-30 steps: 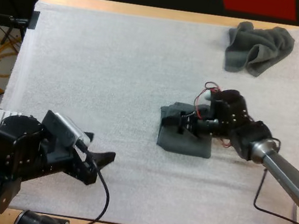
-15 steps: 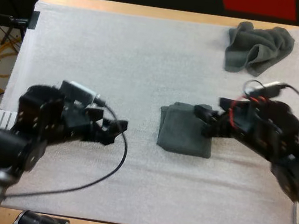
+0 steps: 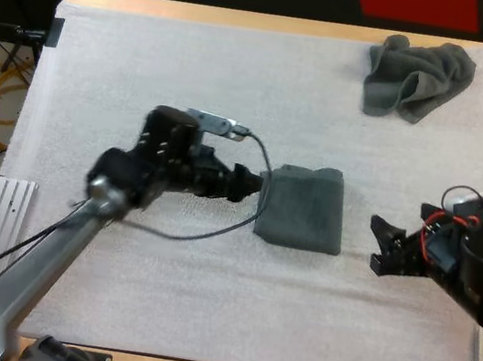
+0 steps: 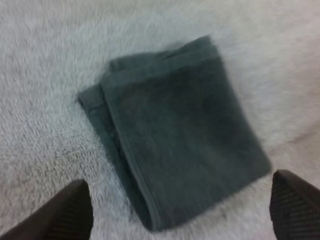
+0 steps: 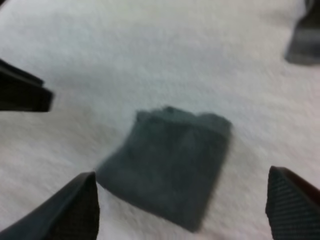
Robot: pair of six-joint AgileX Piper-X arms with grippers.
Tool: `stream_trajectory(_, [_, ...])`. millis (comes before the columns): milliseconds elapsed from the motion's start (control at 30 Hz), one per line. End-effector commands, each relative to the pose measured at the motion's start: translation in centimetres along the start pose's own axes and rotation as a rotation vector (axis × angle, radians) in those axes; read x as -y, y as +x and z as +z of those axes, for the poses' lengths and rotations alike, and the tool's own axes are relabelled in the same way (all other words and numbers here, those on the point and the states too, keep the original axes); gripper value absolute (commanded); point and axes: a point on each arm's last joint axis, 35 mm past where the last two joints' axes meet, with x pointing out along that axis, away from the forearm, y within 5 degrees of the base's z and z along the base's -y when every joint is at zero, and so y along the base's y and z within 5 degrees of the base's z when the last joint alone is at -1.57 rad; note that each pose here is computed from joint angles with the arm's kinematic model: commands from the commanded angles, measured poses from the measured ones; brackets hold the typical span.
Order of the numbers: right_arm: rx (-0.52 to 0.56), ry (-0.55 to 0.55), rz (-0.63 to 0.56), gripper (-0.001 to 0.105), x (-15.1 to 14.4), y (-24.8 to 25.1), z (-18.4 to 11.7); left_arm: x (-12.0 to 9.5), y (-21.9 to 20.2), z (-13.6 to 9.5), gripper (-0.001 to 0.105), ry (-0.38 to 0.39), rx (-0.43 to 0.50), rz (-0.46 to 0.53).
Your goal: Pick towel from pile fold and stack
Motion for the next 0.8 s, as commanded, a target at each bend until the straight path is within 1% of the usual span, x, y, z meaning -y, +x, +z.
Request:
stream_trajectory(0, [-0.013, -0.010, -0.024, 0.067, 0.1, -0.6, -0.3, -0.2, 1.5, 0.1, 0.071, -0.021, -0.008, 0.000])
stream_trajectory(200, [-0.022, -0.010, -0.024, 0.067, 0.1, -1.2, -0.6, -2.2, 7.9, -1.1, 0.071, -0.113, -0.166, -0.011])
stream_trajectory(333, [-0.022, -0.010, -0.024, 0.067, 0.1, -1.2, -0.6, -3.2, 10.4, -1.8, 0.071, -0.156, -0.250, -0.021])
stream_trajectory(433, [-0.022, -0.010, -0.024, 0.067, 0.1, -1.2, -0.6, -3.7, 11.6, -1.8, 0.071, -0.171, -0.285, -0.041])
stream_trajectory(533, [-0.022, -0.010, -0.024, 0.067, 0.1, -1.2, -0.6, -3.7, 12.1, -1.7, 0.071, -0.173, -0.292, -0.080])
stream_trajectory(600, [-0.022, -0.010, -0.025, 0.067, 0.1, -1.2, -0.6, -3.6, 12.2, -1.7, 0.071, -0.188, -0.300, -0.103])
stream_trajectory(700, [-0.023, -0.010, -0.039, 0.067, 0.1, -1.2, -0.6, -3.3, 12.8, -2.2, 0.071, -0.204, -0.325, -0.099])
stream_trajectory(767, [-0.024, -0.010, -0.045, 0.067, 0.2, -1.2, -0.6, -2.8, 13.3, -2.7, 0.071, -0.198, -0.340, -0.093])
